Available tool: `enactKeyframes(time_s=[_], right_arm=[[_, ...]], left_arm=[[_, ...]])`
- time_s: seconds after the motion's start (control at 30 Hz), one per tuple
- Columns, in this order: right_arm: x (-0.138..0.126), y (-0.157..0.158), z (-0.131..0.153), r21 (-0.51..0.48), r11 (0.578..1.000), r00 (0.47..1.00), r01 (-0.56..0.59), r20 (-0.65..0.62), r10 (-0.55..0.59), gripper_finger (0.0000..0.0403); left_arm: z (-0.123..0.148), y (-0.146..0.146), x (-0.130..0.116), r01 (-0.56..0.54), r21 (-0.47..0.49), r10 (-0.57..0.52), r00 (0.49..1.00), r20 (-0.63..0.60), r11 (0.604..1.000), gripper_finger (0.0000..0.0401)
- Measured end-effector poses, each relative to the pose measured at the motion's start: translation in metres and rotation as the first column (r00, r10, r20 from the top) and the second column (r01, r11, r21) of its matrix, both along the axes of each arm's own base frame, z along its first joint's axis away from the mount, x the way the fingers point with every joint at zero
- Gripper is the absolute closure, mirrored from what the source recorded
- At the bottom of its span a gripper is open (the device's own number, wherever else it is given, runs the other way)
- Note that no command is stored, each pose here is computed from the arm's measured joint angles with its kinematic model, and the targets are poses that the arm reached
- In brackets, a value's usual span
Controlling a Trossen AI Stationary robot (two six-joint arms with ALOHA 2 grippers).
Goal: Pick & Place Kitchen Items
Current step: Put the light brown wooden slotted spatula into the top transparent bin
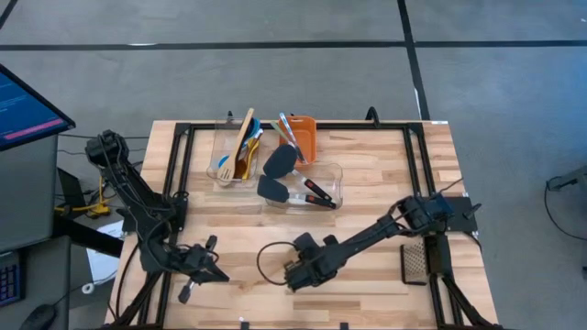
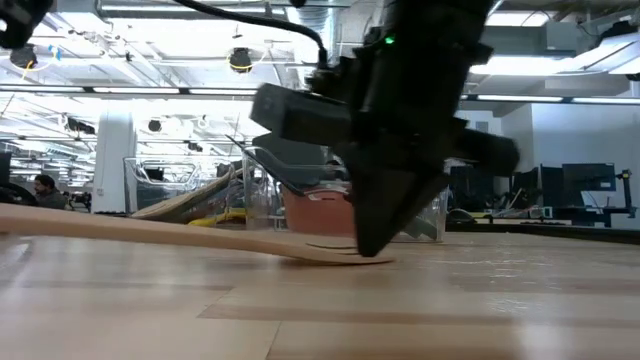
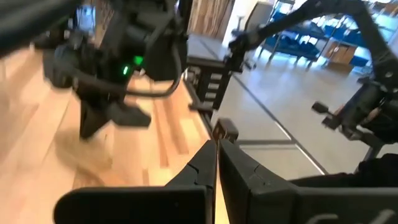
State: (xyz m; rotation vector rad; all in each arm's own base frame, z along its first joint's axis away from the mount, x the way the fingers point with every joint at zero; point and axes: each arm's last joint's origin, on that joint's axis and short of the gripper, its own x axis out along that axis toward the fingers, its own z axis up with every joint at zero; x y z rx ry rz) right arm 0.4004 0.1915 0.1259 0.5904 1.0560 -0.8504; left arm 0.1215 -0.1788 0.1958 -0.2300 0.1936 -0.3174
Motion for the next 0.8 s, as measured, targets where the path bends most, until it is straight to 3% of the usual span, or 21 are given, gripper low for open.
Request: enactKeyframes(time_s=[0.37, 0.57, 0.8], right_arm=[[-0.022, 0.009, -0.001, -0.033, 0.977, 0.975, 0.212, -0.054, -0.214, 0.0403], [-0.025, 0.011, -0.001, -0.021, 0.971, 0.968, 0.24, -0.067, -0.24, 0.0403], [-0.027, 0.009, -0.001, -0.036, 0.97, 0.966, 0.241, -0.089, -0.244, 0.0403]], left_arm=[[-0.006, -0.005, -0.01, 0.048, 0.005, -0.047, 0.997, -0.055, 0.999, 0.04], [-0.009, -0.005, -0.012, 0.055, 0.008, -0.055, 0.995, -0.078, 0.998, 0.04], [-0.015, -0.002, -0.008, -0.047, 0.032, 0.049, 0.995, -0.09, 0.998, 0.04]])
